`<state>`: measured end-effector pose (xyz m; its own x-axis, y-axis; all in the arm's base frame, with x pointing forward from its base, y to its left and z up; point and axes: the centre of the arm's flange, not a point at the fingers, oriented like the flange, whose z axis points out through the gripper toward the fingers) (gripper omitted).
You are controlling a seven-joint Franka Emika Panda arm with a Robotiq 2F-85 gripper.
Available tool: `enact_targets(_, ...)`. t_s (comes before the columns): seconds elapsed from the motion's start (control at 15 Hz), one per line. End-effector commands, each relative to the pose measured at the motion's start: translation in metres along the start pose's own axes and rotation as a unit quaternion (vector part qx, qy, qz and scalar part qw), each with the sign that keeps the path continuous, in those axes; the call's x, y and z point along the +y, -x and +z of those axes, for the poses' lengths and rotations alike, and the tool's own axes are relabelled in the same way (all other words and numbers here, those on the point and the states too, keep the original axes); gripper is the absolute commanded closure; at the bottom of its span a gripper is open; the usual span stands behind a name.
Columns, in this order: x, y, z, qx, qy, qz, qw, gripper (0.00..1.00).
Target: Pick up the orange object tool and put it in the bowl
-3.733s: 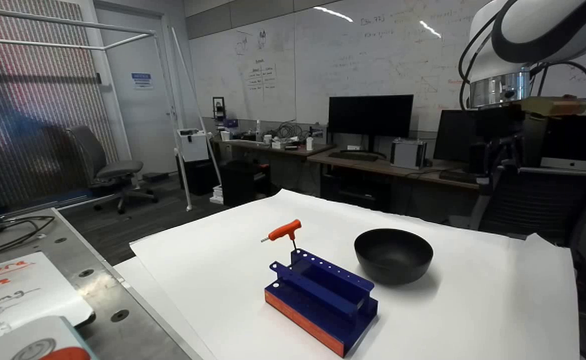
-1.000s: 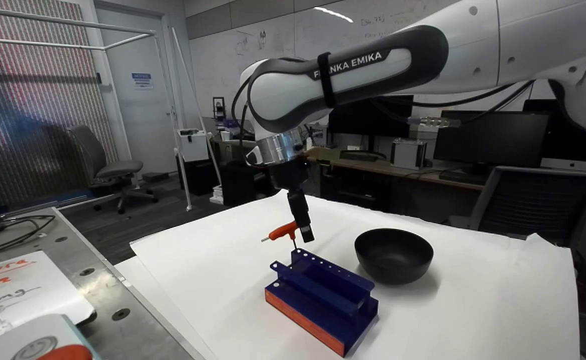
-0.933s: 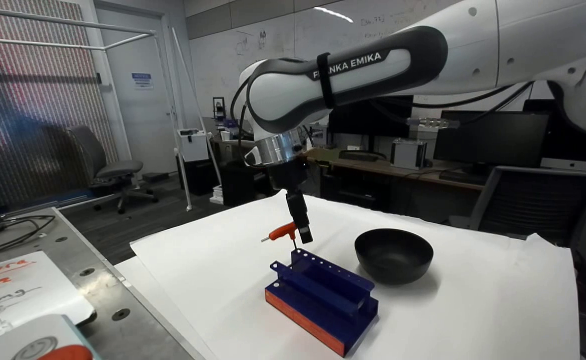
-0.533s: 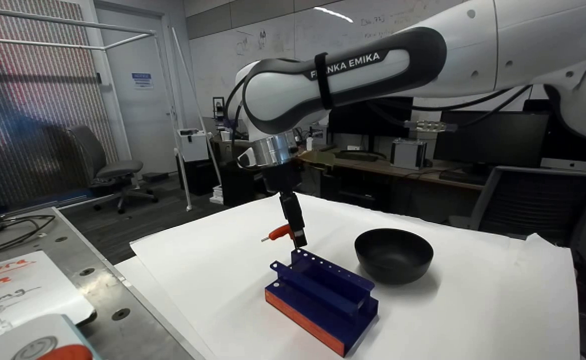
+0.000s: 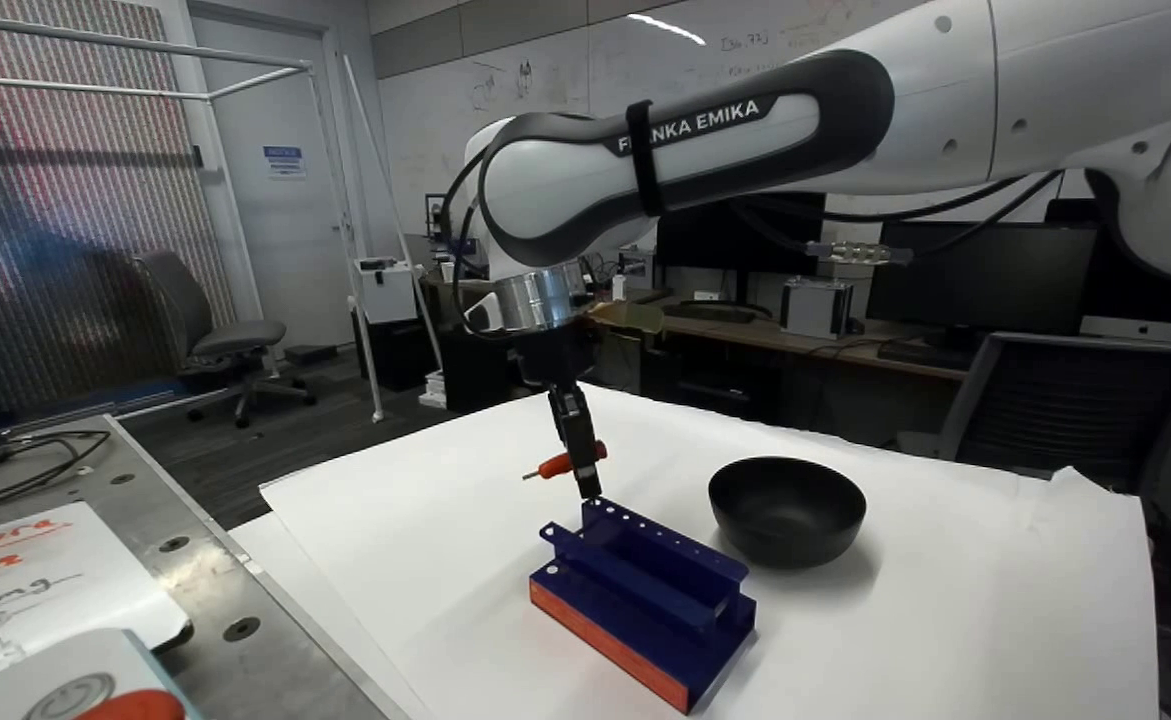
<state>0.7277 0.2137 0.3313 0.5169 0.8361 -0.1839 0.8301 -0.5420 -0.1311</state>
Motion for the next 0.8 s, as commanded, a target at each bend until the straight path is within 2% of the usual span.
enact_targets(0.0, 0.009, -0.008, -0.012, 0.018, 0.008, -0.004, 0.9998, 0.80)
enact_targets(0.07, 0.010, -0.007, -0.013, 0.020, 0.012, -0.001, 0.9997, 0.89)
enact_targets(0.2, 0.013, -0.005, -0.016, 0.026, 0.020, 0.007, 0.9994, 0.93)
enact_targets(0.47, 0.010, -0.001, -0.023, 0.032, 0.029, 0.023, 0.9988, 0.89)
enact_targets(0.73, -0.007, 0.007, -0.052, 0.054, 0.047, 0.070, 0.9950, 0.89)
